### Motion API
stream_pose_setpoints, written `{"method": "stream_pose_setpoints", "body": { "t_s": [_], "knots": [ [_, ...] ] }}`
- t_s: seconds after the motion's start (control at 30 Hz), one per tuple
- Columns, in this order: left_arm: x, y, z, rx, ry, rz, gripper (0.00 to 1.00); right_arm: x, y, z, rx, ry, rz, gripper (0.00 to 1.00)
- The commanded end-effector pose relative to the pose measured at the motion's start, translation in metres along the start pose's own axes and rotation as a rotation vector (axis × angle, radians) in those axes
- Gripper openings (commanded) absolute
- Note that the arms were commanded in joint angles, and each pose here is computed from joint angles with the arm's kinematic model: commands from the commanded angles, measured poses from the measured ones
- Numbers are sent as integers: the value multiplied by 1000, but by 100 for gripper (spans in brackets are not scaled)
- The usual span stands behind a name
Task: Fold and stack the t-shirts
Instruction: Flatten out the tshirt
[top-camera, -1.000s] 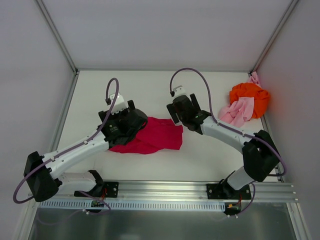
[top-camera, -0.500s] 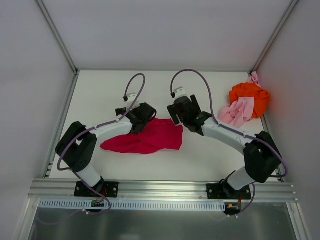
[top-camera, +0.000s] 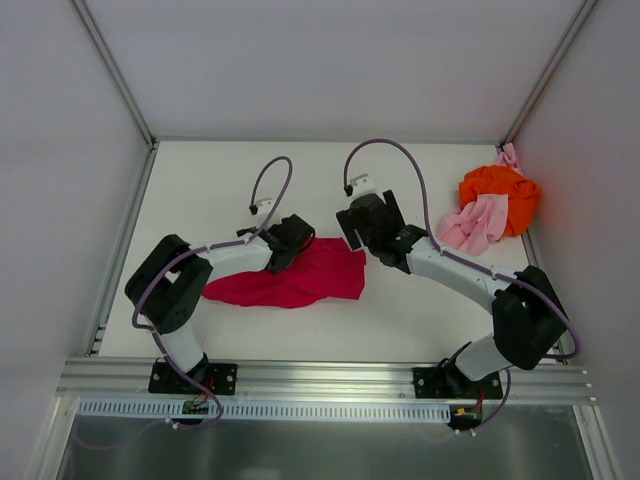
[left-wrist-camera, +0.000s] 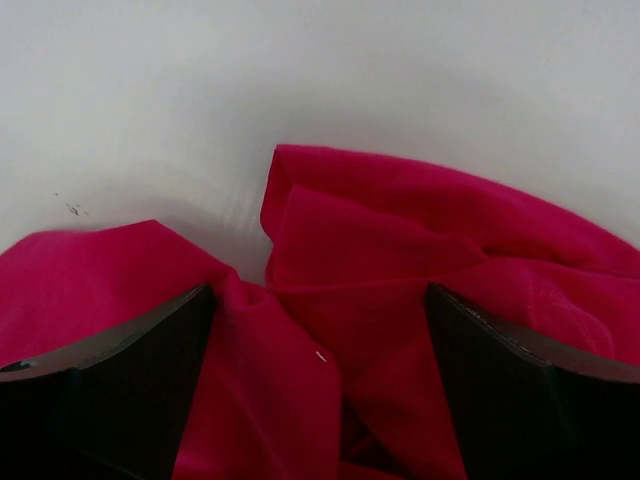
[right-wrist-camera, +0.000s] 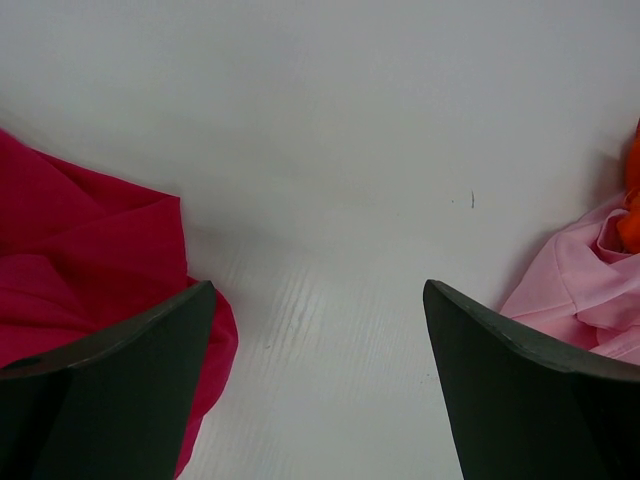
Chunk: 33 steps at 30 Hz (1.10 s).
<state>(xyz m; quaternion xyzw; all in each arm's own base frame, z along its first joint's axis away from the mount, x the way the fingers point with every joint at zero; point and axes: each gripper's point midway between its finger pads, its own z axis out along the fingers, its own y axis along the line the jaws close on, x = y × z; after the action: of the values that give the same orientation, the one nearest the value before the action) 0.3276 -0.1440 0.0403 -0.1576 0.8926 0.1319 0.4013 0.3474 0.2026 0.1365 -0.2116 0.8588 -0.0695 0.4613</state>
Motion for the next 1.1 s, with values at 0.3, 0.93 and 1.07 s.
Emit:
{"method": "stream_pose_setpoints", "body": {
  "t_s": [0.3,0.93,1.07],
  "knots": [
    [-25,7,-29,84,-134,-144,0,-12,-6,-2,33,-45,59,90],
    [-29,48,-187,221,-307,-173,0,-4,20,11,-13,-19,59,90],
    [-12,66,-203,175,-348,-121,0,1,22,19,-1,1,41,90]
  ]
}}
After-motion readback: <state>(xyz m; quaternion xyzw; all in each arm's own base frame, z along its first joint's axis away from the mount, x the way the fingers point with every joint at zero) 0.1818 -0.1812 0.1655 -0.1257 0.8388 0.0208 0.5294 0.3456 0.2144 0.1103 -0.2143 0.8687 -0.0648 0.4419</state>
